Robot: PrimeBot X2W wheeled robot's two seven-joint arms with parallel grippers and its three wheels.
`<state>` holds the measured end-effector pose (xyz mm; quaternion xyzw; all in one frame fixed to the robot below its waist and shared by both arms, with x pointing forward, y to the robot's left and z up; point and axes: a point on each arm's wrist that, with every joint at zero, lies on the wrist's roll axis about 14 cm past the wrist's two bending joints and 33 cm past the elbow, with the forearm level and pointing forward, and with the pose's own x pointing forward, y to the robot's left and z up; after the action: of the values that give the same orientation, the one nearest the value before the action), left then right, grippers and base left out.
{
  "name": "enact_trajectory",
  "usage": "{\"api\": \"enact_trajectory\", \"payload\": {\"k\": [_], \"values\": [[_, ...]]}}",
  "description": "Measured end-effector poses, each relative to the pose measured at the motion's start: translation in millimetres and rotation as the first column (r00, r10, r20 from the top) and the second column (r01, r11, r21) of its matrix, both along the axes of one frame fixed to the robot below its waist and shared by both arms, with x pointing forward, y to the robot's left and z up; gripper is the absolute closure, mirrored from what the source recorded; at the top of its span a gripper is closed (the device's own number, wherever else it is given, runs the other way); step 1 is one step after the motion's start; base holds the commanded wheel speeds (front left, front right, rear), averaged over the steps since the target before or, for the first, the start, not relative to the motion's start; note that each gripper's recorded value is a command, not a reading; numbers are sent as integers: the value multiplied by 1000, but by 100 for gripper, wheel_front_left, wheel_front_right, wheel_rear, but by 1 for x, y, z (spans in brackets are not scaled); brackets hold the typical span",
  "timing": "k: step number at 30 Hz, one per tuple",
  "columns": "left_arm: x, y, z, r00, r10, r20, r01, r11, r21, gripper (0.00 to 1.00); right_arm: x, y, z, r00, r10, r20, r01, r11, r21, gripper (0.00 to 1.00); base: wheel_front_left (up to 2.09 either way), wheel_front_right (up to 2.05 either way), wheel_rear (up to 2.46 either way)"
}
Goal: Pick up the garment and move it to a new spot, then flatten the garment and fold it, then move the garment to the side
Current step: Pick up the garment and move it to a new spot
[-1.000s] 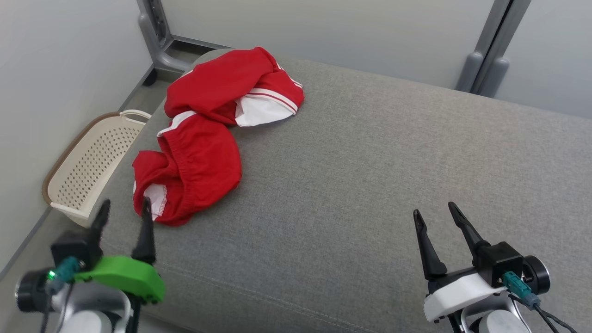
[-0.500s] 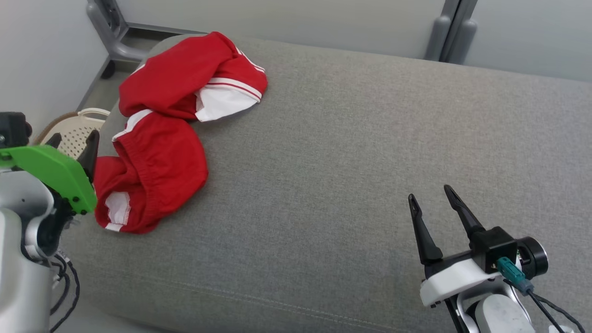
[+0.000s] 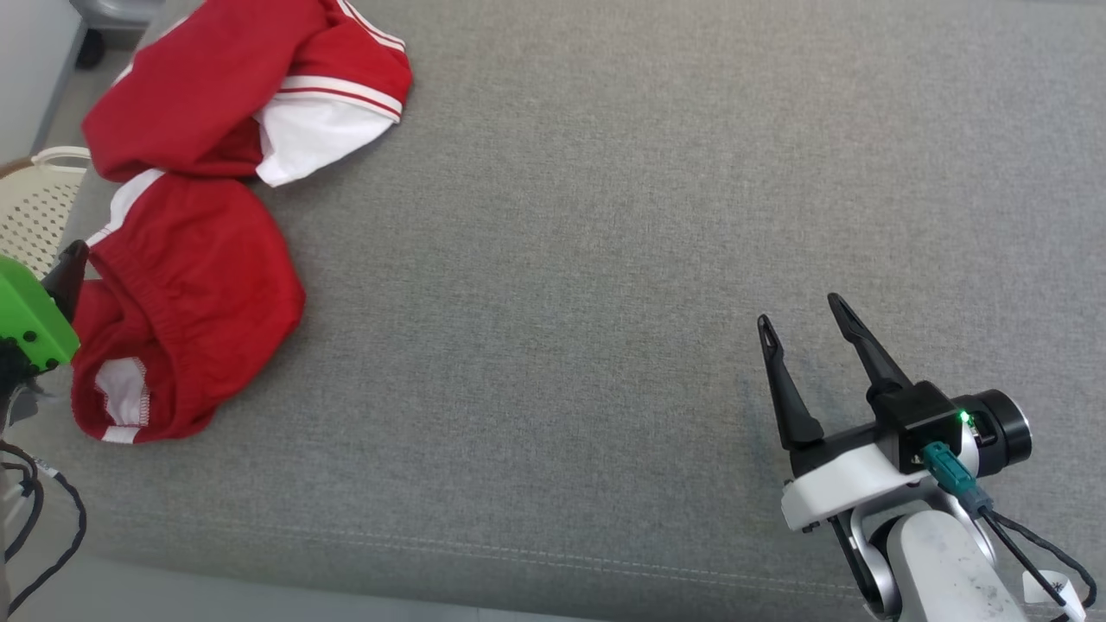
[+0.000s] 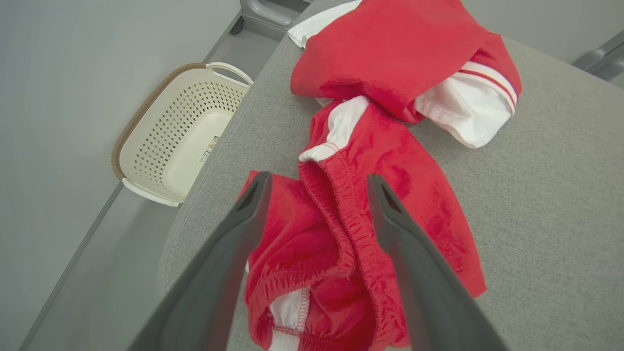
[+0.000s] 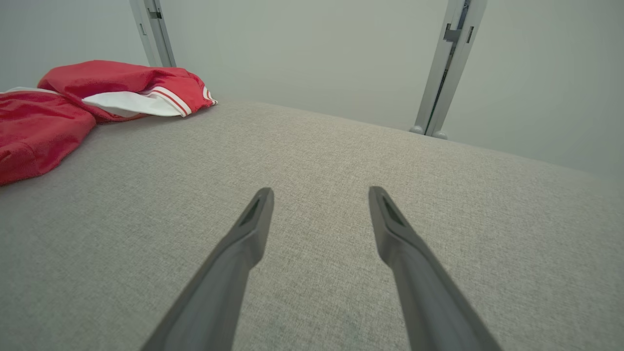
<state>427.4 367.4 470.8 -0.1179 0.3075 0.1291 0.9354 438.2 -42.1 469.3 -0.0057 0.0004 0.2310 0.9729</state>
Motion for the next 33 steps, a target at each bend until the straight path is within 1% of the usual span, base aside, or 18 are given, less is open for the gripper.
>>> {"api": "enact_trajectory", "payload": {"k": [11, 17, 21, 22, 23, 24, 25, 29, 33], "values": [[12, -3, -69, 991, 14, -132, -13, 1000, 9, 0, 13, -21, -36, 996, -35, -80, 30, 998, -54, 0, 0, 0, 0], [18, -4, -90, 989, 27, -146, -27, 1000, 8, 0, 16, -27, -49, 993, -38, -109, 29, 996, -80, 0, 0, 0, 0], [23, 1, -95, 991, 41, -126, -37, 999, 37, 0, 18, -29, -52, 992, -41, -118, 30, 996, -88, 0, 0, 0, 0], [24, 0, -96, 992, 41, -123, -36, 998, 43, 13, 17, -29, -52, 992, -41, -118, 30, 996, -88, 0, 0, 0, 0], [22, -1, -99, 991, 41, -128, -35, 998, 45, 41, 17, -29, -52, 992, -41, -118, 30, 996, -89, 0, 0, 0, 0], [22, -1, -99, 991, 41, -128, -35, 998, 45, 64, 17, -29, -52, 992, -41, -118, 30, 996, -89, 0, 0, 0, 0], [21, -2, -102, 991, 34, -132, -28, 998, 48, 100, 17, -29, -51, 992, -40, -117, 30, 996, -89, 0, 0, 0, 0], [25, -1, -97, 995, 26, -98, -19, 997, 71, 100, 16, -28, -48, 993, -38, -112, 28, 996, -87, 0, 0, 0, 0], [32, 5, -79, 998, 8, -56, -3, 995, 99, 100, 14, -27, -42, 994, -40, -97, 33, 997, -71, 0, 0, 0, 0]]}}
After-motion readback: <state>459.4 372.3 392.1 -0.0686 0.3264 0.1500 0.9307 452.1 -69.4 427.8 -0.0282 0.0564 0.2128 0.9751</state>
